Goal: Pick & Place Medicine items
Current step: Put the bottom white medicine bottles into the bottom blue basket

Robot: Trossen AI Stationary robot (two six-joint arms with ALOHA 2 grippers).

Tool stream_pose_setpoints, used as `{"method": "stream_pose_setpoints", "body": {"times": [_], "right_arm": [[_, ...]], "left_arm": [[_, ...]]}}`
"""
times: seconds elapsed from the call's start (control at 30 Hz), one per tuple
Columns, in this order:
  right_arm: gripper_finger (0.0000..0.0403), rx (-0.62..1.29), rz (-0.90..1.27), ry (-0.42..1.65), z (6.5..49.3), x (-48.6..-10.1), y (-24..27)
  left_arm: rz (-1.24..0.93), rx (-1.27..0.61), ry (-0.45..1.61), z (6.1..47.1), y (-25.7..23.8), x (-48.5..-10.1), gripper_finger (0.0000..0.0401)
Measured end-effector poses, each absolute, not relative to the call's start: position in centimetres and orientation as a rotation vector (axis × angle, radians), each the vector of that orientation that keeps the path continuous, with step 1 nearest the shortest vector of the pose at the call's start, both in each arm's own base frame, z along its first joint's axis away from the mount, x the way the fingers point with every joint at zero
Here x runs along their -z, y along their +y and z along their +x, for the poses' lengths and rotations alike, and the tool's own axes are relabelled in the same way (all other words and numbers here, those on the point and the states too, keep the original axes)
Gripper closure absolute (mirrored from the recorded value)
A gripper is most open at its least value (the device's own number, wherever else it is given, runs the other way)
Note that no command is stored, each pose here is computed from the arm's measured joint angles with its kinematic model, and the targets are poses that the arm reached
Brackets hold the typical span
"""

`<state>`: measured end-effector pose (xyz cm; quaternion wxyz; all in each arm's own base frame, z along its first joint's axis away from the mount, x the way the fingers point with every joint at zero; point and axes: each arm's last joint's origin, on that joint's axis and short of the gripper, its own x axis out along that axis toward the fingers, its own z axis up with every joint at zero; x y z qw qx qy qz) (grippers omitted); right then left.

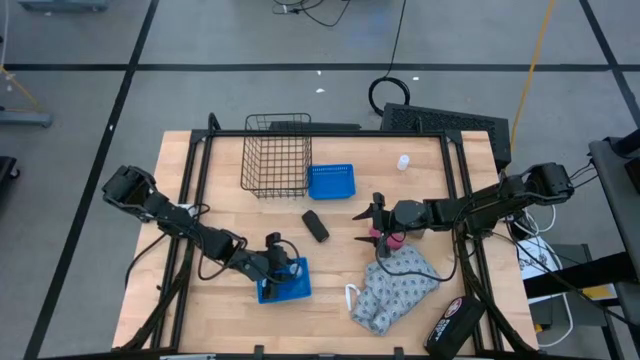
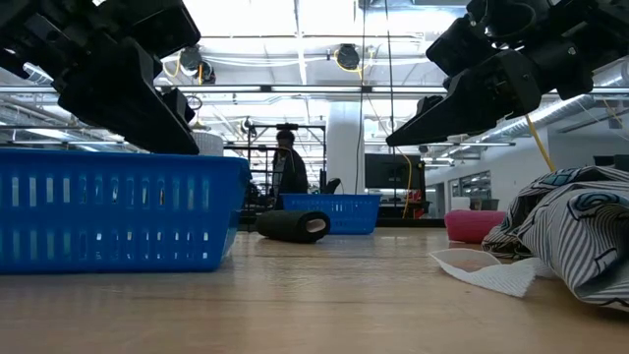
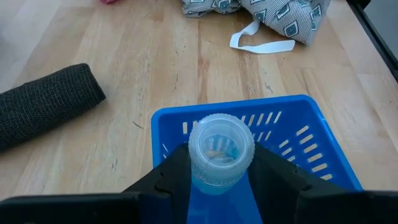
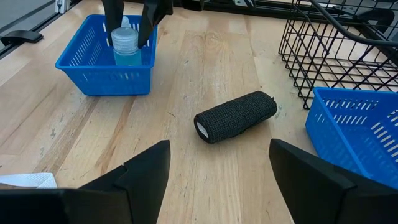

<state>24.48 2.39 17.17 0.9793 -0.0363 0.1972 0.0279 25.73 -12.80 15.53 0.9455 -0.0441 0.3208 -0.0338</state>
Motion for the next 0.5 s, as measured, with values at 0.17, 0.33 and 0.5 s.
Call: {"method": "stream_pose_setpoints", "body": {"times": [0.17, 0.33, 0.5], "right_arm": [[0.0138, -0.056, -0.073, 0.397, 24.48, -17.17, 2.38], [0.0138, -0.056, -0.073, 0.397, 24.48, -17.17, 2.39], [0.0138, -0.056, -0.073, 0.397, 24.48, -17.17, 2.38]], "left_arm": [[-0.089, 0.069, 0.654, 25.73, -12.8, -15.53, 0.0261], [-0.074, 0.073, 0.655, 25.77, -12.82, -15.41, 0.0261], [-0.069, 0.08, 0.674, 25.96, -12.75, -14.87, 0.0261]]}}
